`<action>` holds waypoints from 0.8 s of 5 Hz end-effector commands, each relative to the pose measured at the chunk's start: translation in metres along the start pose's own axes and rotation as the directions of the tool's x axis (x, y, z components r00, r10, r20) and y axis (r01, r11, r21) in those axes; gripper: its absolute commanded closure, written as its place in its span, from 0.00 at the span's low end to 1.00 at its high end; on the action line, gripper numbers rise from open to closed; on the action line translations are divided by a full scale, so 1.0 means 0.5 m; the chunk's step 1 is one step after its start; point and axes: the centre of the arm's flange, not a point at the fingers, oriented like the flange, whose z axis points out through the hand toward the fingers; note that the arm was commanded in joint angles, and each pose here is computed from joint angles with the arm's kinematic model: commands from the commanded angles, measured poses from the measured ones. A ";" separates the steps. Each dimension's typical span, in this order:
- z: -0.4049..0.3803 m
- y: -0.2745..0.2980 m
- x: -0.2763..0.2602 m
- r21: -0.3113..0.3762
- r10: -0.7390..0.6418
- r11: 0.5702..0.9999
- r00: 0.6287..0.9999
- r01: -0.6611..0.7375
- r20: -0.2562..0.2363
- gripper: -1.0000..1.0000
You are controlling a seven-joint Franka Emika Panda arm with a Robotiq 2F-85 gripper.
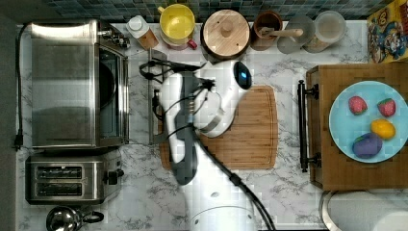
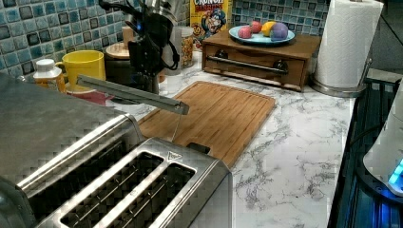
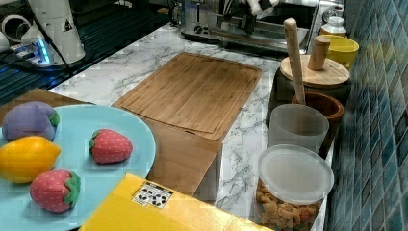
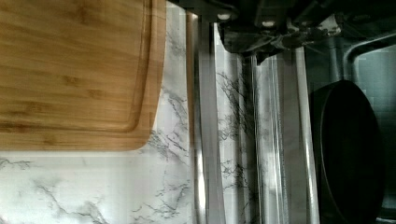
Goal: Close the oven.
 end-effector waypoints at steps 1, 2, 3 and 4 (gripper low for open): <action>0.069 -0.543 -0.037 -0.232 -0.318 0.923 0.948 0.306 -0.014 1.00; 0.083 -0.575 -0.048 -0.377 -0.302 0.887 0.953 0.266 -0.038 1.00; 0.064 -0.629 -0.078 -0.473 -0.298 0.853 0.949 0.218 -0.100 1.00; 0.008 -0.678 -0.120 -0.507 -0.329 0.836 0.931 0.209 -0.159 1.00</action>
